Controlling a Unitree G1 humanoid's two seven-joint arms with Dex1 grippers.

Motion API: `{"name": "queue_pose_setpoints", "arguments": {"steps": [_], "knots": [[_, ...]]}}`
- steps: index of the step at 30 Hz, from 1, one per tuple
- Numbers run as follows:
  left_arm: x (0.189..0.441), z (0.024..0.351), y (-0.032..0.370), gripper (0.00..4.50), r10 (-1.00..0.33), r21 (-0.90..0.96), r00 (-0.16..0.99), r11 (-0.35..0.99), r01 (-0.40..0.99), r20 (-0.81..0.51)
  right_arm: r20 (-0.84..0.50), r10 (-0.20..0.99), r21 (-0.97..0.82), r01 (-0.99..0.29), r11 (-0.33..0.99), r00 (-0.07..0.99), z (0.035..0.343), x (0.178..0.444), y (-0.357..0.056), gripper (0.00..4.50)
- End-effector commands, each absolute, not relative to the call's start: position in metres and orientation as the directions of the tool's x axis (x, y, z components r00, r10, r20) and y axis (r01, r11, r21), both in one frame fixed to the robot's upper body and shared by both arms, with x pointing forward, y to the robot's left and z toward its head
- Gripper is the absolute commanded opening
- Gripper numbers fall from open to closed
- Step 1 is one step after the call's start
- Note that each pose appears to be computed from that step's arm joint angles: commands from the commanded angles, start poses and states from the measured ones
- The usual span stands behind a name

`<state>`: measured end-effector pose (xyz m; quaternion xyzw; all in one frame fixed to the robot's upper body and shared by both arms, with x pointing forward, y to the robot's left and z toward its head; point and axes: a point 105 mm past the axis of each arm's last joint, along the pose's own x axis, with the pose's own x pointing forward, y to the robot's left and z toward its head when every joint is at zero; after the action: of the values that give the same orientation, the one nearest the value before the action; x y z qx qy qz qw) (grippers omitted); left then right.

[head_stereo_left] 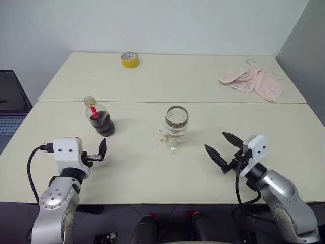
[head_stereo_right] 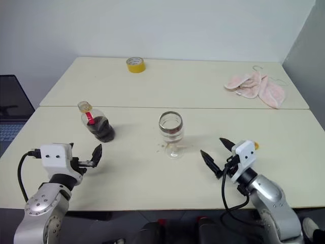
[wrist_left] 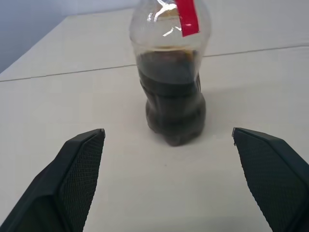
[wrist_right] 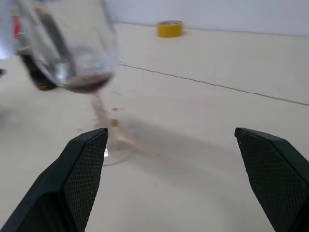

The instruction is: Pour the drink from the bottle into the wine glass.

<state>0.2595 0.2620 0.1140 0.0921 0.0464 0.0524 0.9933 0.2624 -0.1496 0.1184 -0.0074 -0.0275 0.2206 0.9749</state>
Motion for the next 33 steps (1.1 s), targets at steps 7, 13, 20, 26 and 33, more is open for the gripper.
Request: {"name": "queue_pose_setpoints", "arguments": {"steps": [7,13,20,26,33], "knots": [[0.264,0.122,0.232,4.48,0.01,0.183,1.0,0.983,-0.009,-0.008,0.064,0.338,-0.098,-0.332,0.938,0.939,0.114,0.237,-0.157,4.5],[0.266,0.117,0.224,4.48,-0.023,0.176,1.0,0.984,0.022,0.001,0.053,0.392,-0.076,-0.388,0.919,0.918,0.111,0.227,-0.152,4.5],[0.264,0.117,0.226,4.48,0.004,0.186,1.0,0.983,-0.008,0.023,0.08,0.364,-0.069,-0.359,0.931,0.928,0.114,0.236,-0.155,4.5],[0.257,0.116,0.228,4.48,0.039,0.181,0.999,0.982,-0.044,0.03,0.062,0.389,-0.064,-0.385,0.921,0.919,0.105,0.236,-0.153,4.5],[0.253,0.114,0.229,4.48,0.05,0.168,0.998,0.984,-0.054,0.029,0.058,0.398,-0.07,-0.394,0.917,0.916,0.1,0.237,-0.156,4.5]]}}
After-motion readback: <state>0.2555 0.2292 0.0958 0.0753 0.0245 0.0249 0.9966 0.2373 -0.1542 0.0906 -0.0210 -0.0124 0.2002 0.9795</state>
